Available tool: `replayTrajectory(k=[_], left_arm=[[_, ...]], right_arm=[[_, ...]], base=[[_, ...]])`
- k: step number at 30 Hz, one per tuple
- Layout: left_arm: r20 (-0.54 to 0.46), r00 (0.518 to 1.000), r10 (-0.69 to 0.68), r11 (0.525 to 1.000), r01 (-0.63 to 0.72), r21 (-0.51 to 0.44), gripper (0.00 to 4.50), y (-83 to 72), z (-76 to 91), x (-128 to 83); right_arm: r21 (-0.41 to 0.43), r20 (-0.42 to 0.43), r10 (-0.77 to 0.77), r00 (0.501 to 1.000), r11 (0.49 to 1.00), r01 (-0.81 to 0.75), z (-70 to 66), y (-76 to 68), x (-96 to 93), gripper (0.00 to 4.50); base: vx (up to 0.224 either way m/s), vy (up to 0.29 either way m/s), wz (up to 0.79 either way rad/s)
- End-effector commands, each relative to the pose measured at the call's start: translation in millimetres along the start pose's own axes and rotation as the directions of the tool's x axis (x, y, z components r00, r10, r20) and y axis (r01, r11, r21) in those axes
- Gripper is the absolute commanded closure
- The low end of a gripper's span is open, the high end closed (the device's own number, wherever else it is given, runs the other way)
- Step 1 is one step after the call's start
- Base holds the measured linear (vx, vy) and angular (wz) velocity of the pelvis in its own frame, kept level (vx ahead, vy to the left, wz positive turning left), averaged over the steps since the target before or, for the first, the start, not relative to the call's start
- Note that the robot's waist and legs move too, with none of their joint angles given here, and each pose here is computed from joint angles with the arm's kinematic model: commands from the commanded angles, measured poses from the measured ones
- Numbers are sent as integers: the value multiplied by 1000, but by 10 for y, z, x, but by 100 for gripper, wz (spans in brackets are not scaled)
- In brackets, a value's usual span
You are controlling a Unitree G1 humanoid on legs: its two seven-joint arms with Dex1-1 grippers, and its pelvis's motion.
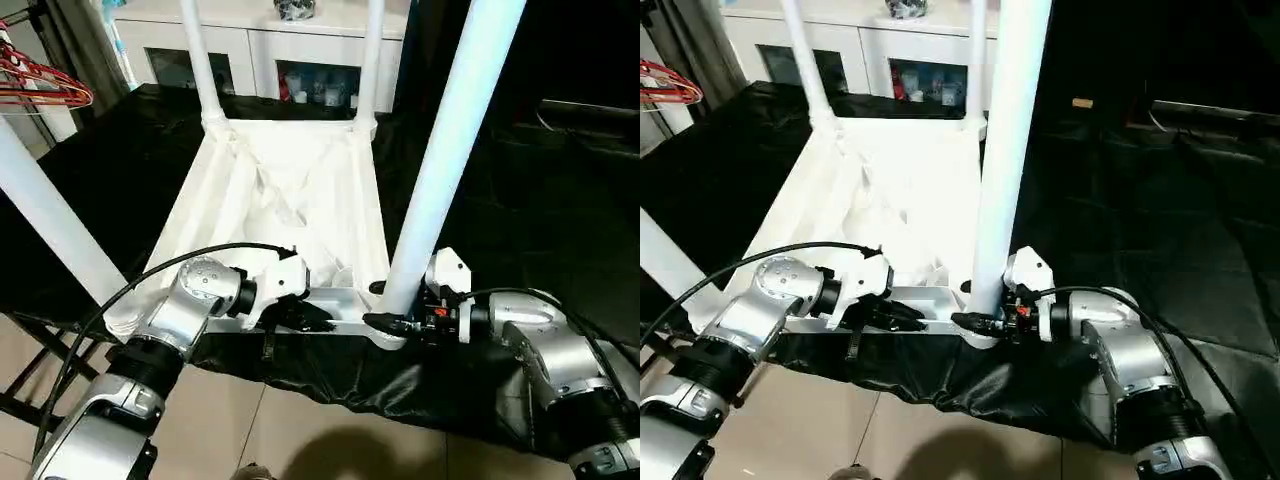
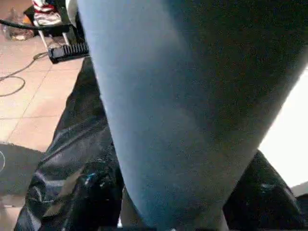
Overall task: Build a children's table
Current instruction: Rotate leg to tighten
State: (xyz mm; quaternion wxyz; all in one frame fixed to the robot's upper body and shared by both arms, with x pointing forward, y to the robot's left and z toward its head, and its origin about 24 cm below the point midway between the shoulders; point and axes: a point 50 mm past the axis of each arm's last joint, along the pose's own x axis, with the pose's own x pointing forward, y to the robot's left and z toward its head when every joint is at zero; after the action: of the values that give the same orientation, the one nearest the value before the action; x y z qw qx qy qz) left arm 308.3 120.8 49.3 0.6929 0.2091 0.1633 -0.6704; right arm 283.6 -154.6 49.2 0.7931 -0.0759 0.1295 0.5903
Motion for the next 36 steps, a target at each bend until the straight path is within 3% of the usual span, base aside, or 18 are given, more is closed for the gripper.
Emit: replayTrajectory(k=[1,8,10,15,20,21,22,27,29,31,33,36], left_arm=[[11,997,82,996,-82,35,450,126,112,-69],[10,986,164,987,-164,4,450,159,103,-27],[32,976,215,977,-214,-20,450,179,144,65],[55,964,261,965,-259,-35,450,175,218,243],[74,931,359,932,-353,-77,450,219,353,458],[80,913,401,915,-394,-93,450,237,417,538],[80,913,401,915,-394,-93,450,237,417,538],[85,889,449,893,-442,-90,450,222,520,691],[83,889,451,892,-444,-85,450,217,526,702],[86,885,458,888,-452,-80,450,202,552,729],[89,887,452,891,-446,-78,450,193,555,733],[96,902,421,907,-417,-65,450,181,513,664]], right_arm=[[33,-51,118,992,993,-116,-124,160,143,218],[55,-6,17,1000,998,-16,-155,164,228,251],[88,7,-105,994,991,104,-197,137,312,252],[141,8,-238,971,962,234,-257,131,444,254],[271,-13,-429,903,868,417,-315,97,673,255],[313,-37,-513,858,809,497,-303,58,779,255],[313,-37,-513,858,809,497,-303,58,779,255],[375,-111,-640,760,682,628,-245,-25,992,255],[377,-115,-644,756,676,634,-237,-27,1012,255],[363,-89,-629,772,702,613,-180,-4,1087,255],[369,-70,-625,777,708,603,-164,-3,1093,199],[380,-35,-612,790,722,577,-155,-24,1025,166]], base=[[0,0,0],[0,0,0],[0,0,0],[0,0,0],[0,0,0],[0,0,0],[0,0,0],[0,0,0],[0,0,0],[0,0,0],[0,0,0],[0,0,0]])
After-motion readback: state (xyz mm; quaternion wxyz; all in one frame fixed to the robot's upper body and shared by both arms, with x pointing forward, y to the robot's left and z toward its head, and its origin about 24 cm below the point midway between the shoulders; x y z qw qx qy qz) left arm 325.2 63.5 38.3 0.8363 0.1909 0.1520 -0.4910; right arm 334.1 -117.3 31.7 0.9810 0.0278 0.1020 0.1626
